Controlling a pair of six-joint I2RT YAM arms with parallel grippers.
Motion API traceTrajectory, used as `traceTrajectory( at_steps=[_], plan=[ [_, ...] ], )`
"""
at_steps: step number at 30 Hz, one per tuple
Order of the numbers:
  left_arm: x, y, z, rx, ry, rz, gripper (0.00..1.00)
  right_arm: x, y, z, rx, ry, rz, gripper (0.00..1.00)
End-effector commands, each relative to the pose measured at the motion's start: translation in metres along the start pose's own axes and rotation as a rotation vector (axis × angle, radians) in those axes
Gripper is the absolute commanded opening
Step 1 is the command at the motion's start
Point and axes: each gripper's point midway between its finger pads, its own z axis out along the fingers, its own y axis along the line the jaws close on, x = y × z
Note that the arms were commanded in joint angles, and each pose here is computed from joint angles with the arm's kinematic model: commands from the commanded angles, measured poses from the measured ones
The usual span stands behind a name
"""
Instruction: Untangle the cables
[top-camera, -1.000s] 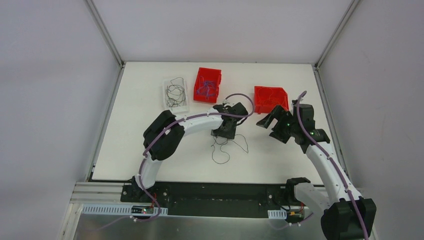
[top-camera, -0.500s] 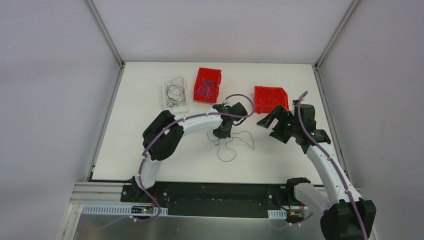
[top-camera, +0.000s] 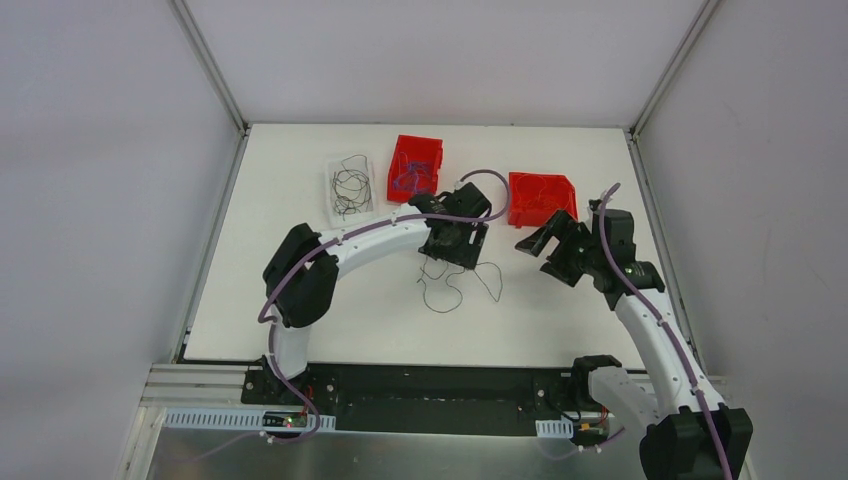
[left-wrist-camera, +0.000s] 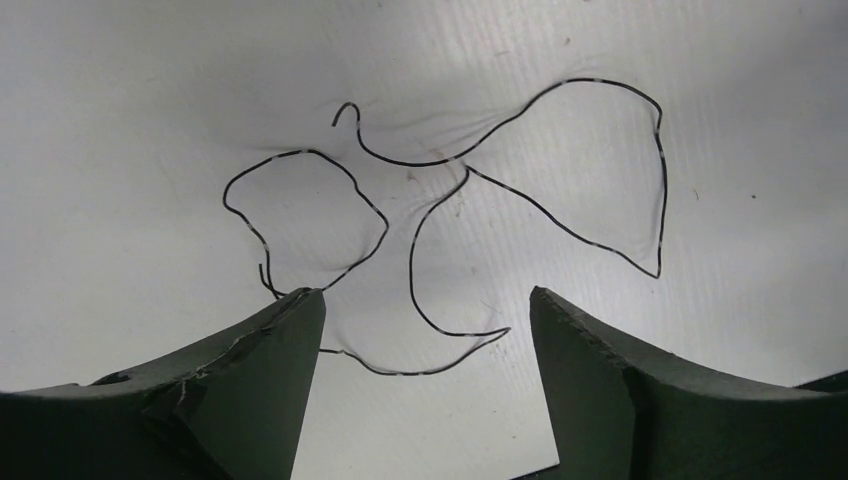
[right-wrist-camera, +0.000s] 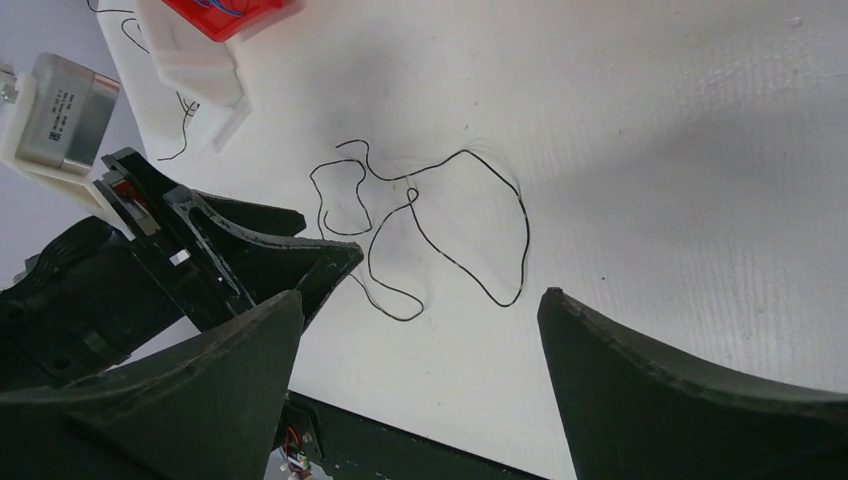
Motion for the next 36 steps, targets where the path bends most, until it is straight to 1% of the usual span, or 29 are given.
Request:
traceTrajectory(
  at_steps=[1, 2, 3, 4, 6, 8, 17, 19, 21, 22, 25, 26, 27, 30, 36],
  plan=[
    [0.000, -0.019, -0.006, 0.112, 0.024, 0.064, 0.81, 0.001, 0.001, -0.006, -0.018, -0.004, -0.015, 0.91],
    [0.002, -0.019, -0.004, 0.112, 0.030, 0.060, 0.85, 0.001, 0.001, -0.006, -0.018, -0.004, -0.014, 0.91],
    [0.004, -0.019, -0.002, 0.112, 0.039, 0.055, 0.96, 0.001, 0.001, -0.007, -0.018, -0.005, -0.013, 0.91],
    [0.007, -0.019, 0.000, 0.114, 0.049, 0.047, 0.99, 0.001, 0.001, -0.007, -0.018, -0.006, -0.012, 0.91],
    [0.012, -0.028, 0.002, 0.161, 0.077, 0.053, 0.99, 0.001, 0.001, -0.007, -0.020, -0.005, -0.011, 0.91],
    [0.014, -0.031, 0.008, 0.173, 0.093, 0.056, 0.99, 0.001, 0.002, -0.007, -0.021, -0.002, -0.010, 0.91],
    [0.029, -0.021, 0.046, 0.099, 0.151, 0.095, 0.98, -0.001, 0.003, -0.007, -0.026, -0.003, -0.011, 0.91],
    [0.031, -0.018, 0.054, 0.084, 0.163, 0.087, 0.95, -0.001, 0.003, -0.007, -0.026, -0.003, -0.010, 0.91],
    [0.034, -0.018, 0.061, 0.083, 0.179, 0.083, 0.80, -0.001, 0.003, -0.007, -0.025, -0.001, -0.009, 0.91],
    [0.034, -0.018, 0.063, 0.086, 0.184, 0.081, 0.66, -0.002, 0.003, -0.007, -0.025, -0.003, -0.010, 0.91],
    [0.033, -0.014, 0.064, 0.071, 0.181, 0.066, 0.17, -0.003, 0.003, -0.007, -0.024, -0.004, -0.009, 0.91],
    [0.031, -0.012, 0.061, 0.063, 0.172, 0.060, 0.05, -0.003, 0.002, -0.007, -0.021, -0.004, -0.010, 0.91],
    [0.030, -0.010, 0.058, 0.062, 0.171, 0.053, 0.00, -0.003, 0.002, -0.007, -0.022, -0.006, -0.011, 0.91],
    [0.020, 0.002, 0.044, 0.053, 0.145, 0.026, 0.00, -0.004, 0.002, -0.007, -0.019, -0.002, -0.008, 0.91],
    [-0.007, 0.018, -0.015, 0.185, 0.088, -0.052, 0.00, -0.004, 0.003, -0.006, -0.024, 0.006, -0.005, 0.91]
  ],
)
